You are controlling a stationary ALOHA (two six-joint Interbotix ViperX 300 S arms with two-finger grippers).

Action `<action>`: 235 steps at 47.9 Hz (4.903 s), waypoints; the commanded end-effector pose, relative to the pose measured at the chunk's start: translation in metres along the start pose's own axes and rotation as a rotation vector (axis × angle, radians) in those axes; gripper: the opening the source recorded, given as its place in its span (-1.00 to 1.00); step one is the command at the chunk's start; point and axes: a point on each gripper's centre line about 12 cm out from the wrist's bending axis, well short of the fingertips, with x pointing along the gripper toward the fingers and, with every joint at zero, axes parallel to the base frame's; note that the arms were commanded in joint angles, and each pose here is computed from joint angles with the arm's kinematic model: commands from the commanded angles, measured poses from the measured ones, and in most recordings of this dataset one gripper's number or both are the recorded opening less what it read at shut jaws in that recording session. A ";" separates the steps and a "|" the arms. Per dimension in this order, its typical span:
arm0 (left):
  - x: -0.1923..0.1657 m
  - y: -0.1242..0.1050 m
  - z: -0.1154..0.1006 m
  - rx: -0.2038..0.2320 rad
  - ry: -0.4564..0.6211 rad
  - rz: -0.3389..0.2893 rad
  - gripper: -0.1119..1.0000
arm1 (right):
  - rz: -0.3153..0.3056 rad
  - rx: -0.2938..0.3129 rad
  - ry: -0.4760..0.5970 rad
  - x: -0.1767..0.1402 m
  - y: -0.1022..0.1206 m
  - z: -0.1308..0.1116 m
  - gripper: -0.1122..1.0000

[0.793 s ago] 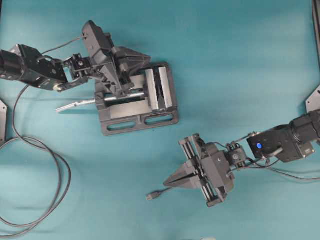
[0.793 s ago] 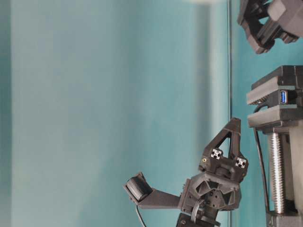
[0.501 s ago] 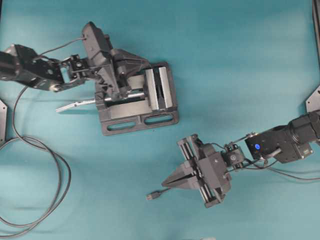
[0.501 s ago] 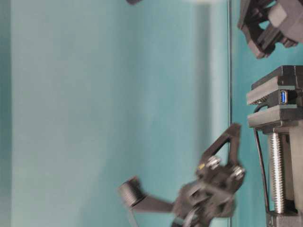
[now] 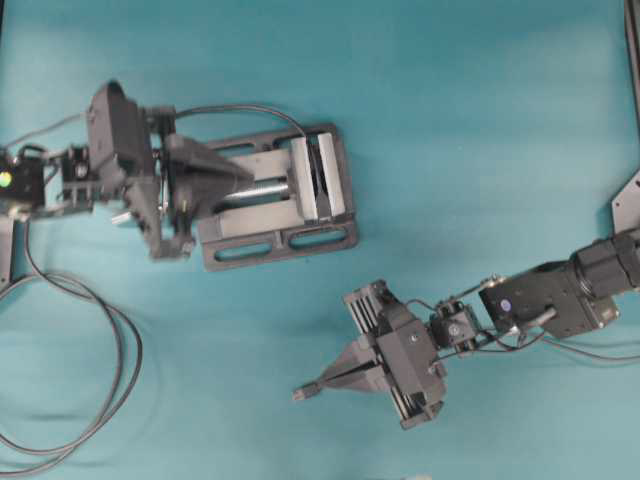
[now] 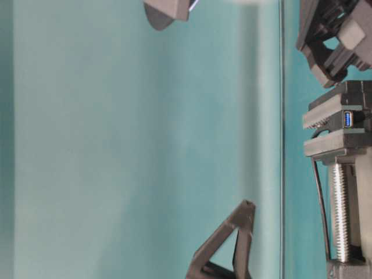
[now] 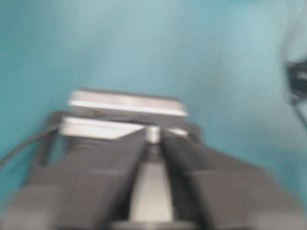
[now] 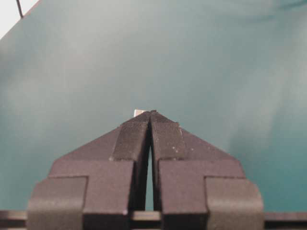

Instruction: Insert the USB cable into the fixed female connector.

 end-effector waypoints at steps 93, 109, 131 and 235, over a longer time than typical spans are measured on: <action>-0.129 -0.004 -0.057 -0.077 0.258 -0.058 0.98 | 0.026 0.168 0.062 0.031 0.013 -0.022 0.19; -0.129 -0.004 -0.058 -0.074 0.263 -0.057 0.98 | 0.021 0.169 0.125 0.039 0.013 -0.035 0.17; -0.137 -0.002 -0.066 -0.083 0.233 -0.061 0.98 | 0.030 0.167 0.139 0.035 0.018 -0.040 -0.25; -0.154 0.006 -0.106 -0.277 0.209 -0.042 0.98 | -0.532 0.406 -0.016 0.018 -0.002 -0.026 -0.43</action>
